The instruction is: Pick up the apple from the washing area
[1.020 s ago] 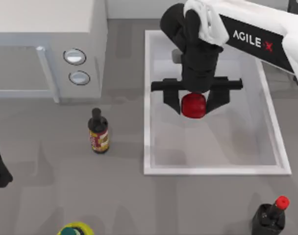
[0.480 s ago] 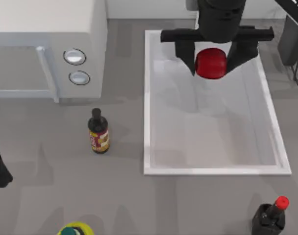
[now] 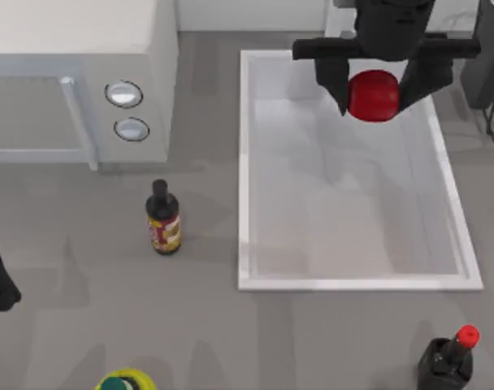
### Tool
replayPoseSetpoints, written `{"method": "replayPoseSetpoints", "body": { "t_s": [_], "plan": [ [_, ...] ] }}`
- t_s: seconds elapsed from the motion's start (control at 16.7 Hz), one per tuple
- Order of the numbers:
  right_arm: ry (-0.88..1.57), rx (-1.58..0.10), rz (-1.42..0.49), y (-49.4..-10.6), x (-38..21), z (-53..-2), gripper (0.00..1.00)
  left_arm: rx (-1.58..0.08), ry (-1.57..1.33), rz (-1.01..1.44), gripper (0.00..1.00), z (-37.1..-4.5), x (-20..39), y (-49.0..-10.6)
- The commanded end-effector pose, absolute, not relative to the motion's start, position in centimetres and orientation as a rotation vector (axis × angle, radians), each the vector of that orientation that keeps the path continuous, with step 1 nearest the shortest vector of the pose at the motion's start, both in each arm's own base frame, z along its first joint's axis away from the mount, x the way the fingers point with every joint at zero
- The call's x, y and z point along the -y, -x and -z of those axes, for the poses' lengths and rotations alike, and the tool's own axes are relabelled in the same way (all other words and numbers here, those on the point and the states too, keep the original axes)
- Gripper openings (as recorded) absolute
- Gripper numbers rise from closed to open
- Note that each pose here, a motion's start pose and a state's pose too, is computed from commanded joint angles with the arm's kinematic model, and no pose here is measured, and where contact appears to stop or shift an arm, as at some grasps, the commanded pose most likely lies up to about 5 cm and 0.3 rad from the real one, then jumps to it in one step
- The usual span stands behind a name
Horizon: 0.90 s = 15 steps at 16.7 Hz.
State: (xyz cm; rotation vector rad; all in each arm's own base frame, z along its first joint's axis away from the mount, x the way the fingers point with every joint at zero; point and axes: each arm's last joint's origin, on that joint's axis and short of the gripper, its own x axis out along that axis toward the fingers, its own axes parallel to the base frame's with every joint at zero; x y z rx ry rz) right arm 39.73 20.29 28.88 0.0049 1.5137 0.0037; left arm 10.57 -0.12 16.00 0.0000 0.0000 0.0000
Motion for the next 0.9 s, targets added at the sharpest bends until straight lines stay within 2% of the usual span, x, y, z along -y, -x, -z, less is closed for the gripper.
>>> {"method": "replayPoseSetpoints", "body": {
  "t_s": [0.3,0.6,0.9],
  "plan": [
    [0.002,-1.547,0.009,-40.5,-10.9,-28.3,0.00,0.000,0.000,0.000,1.00,-16.0,0.1,-10.6],
    [-0.004,-1.579,0.010,-38.3,-1.5,-27.1,0.00,0.000,0.000,0.000,1.00,-16.0,0.1,-10.6],
    [-0.008,-1.571,0.008,-37.2,1.0,-27.0,0.00,0.000,0.000,0.000,1.00,-16.0,0.1,-10.6]
  ]
}}
